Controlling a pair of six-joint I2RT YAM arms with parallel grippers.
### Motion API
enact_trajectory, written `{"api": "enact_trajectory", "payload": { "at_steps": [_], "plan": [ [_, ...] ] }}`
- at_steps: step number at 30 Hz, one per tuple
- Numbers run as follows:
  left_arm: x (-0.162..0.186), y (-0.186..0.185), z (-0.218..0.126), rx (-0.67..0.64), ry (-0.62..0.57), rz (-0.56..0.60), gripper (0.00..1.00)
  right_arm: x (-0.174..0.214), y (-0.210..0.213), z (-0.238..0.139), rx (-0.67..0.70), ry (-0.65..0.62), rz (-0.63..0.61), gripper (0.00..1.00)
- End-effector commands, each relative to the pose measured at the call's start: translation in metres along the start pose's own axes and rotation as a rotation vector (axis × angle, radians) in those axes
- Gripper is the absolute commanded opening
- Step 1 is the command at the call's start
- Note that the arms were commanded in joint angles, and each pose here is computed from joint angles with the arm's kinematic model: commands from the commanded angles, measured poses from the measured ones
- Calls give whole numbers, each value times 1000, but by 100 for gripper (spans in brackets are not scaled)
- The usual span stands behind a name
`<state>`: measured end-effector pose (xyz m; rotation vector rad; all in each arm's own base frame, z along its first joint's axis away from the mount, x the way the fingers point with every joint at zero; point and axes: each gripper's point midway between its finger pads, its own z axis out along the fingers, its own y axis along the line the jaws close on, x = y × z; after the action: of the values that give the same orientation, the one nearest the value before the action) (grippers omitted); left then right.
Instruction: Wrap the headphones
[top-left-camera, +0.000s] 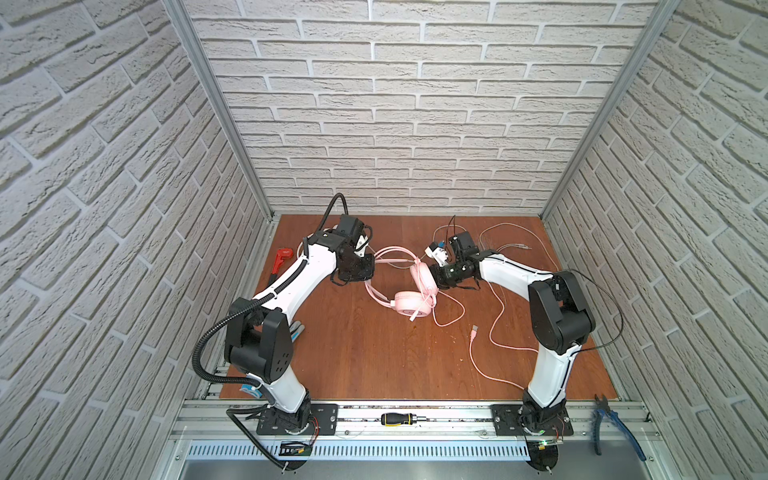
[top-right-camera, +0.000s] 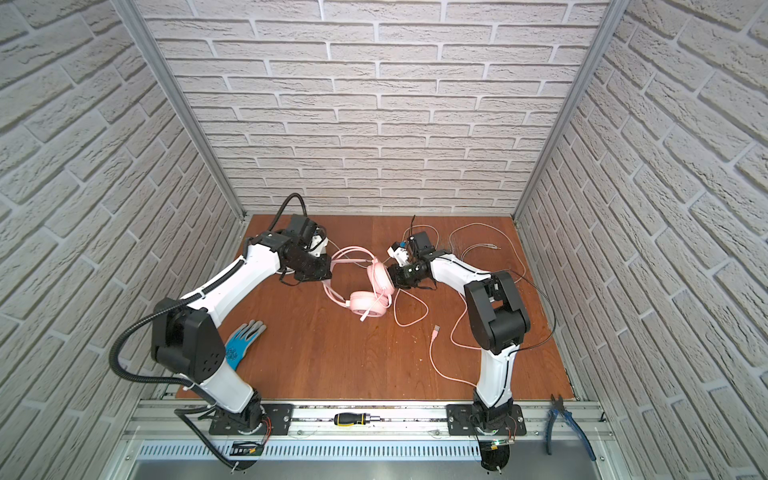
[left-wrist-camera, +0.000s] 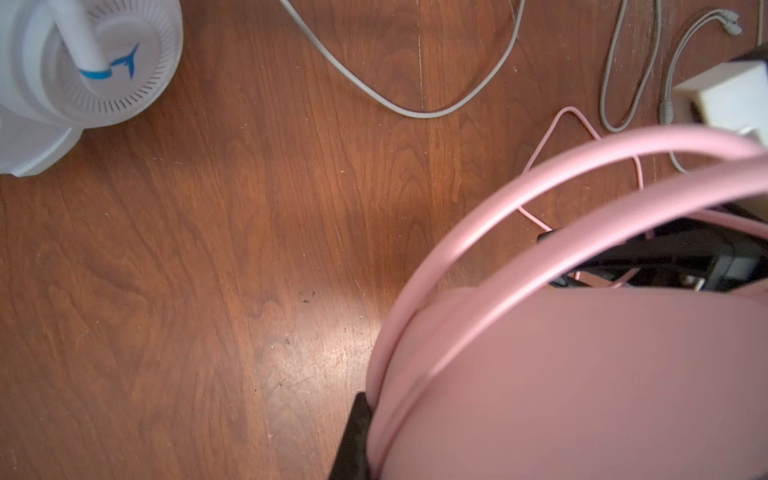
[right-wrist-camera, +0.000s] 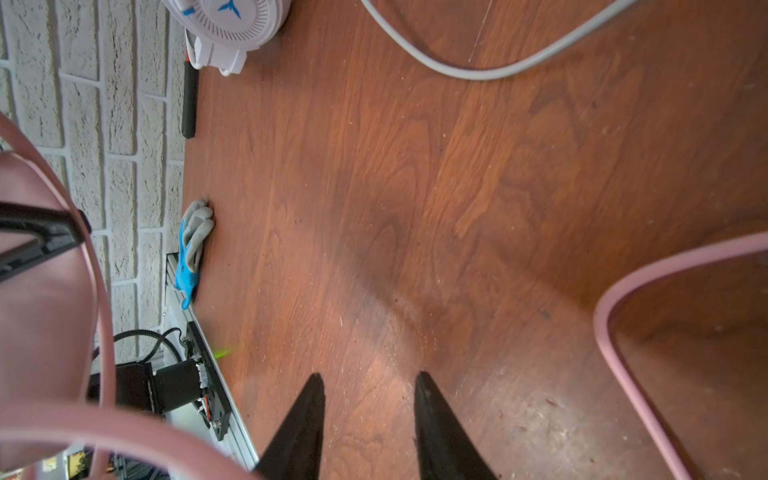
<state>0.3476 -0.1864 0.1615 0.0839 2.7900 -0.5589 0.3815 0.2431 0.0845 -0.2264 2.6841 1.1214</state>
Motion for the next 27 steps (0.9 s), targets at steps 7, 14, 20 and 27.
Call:
{"api": "enact_trajectory", "payload": {
  "at_steps": [7,14,20,27],
  "plan": [
    [-36,-33,-28,220,-148,-53,0,12,2,1,-37,-31,-3,55],
    [-48,-25,-30,215,-207,-105,0,23,0,2,-56,-36,3,59],
    [-76,-18,-29,216,-300,-169,0,35,-8,4,-39,-12,6,58],
    [-119,-24,-25,235,-363,-180,0,49,-15,6,-25,17,13,58]
  ]
}}
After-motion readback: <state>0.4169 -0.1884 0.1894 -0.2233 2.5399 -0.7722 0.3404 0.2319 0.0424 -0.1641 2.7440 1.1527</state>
